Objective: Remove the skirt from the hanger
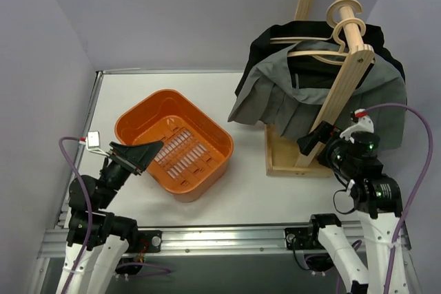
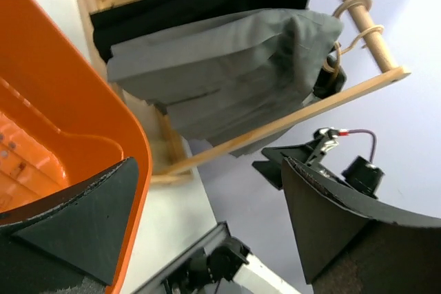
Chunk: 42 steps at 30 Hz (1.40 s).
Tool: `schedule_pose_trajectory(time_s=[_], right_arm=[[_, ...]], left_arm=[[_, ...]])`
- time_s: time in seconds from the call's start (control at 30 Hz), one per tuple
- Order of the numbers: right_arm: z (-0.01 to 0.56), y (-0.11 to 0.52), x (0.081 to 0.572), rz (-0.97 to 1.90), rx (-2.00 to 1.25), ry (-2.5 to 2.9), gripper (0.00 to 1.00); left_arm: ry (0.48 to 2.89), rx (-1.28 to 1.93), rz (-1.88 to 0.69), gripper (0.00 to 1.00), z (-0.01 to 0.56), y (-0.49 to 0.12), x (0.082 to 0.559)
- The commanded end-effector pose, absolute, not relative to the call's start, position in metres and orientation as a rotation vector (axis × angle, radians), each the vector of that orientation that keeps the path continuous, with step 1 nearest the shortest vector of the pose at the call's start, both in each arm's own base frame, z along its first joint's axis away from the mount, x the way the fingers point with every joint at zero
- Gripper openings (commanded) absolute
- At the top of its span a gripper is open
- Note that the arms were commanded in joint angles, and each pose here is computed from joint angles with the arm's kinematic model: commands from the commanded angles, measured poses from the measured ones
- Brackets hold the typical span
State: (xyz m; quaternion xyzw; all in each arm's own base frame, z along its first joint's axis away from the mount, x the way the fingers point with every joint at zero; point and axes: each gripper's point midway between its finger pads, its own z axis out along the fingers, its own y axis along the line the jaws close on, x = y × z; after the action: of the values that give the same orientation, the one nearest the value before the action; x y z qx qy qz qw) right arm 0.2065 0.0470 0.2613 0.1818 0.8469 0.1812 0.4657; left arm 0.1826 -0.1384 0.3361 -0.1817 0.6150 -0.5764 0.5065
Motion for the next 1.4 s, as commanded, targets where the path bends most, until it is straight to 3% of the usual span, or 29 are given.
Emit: schedule_pose_trajectory(time_s=[0.0,0.2,0.4,0.57,0.63,0.77,0.9,1.1,1.27,1.37], right_arm=[[0.278,0.047,0.194,0.448,0.394,2.034,1.00],[0.293,0.052,0.189,0.475,0.357,2.030,1.00],[0.302,0.056,0.188,0.494,0.324,2.005,1.00],[0.314,0.048,0.185,0.449,0.327,1.955,1.00],[0.314,0.045,0.183,0.425,0.326,1.971,1.00],[0.314,0.043,0.185,0.413,0.339,1.992,1.00],[0.312,0.046,0.184,0.428,0.329,2.002,1.00],[0.301,0.045,0.181,0.407,0.313,2.045,1.00],[0.299,0.043,0.174,0.386,0.314,2.079,1.00],[0.307,0.042,0.169,0.383,0.314,2.074,1.00]], left_arm=[[1.539,-0.287,-1.369,0.94,0.370,-0.150,0.179],[1.514,-0.127,-1.139,0.95,0.408,-0.140,0.184],[1.613,0.048,-1.173,0.97,0.406,-0.173,0.222],[1.517,0.206,-1.145,1.00,0.438,-0.200,0.242],[1.491,0.259,-1.159,0.95,0.448,-0.211,0.241],[1.494,0.334,-1.149,0.93,0.452,-0.229,0.242],[1.506,0.343,-1.138,0.84,0.446,-0.234,0.246],[1.539,0.503,-1.110,0.84,0.443,-0.256,0.256],[1.393,0.747,-1.072,0.80,0.469,-0.271,0.254],[1.301,0.846,-1.060,0.84,0.482,-0.276,0.248]])
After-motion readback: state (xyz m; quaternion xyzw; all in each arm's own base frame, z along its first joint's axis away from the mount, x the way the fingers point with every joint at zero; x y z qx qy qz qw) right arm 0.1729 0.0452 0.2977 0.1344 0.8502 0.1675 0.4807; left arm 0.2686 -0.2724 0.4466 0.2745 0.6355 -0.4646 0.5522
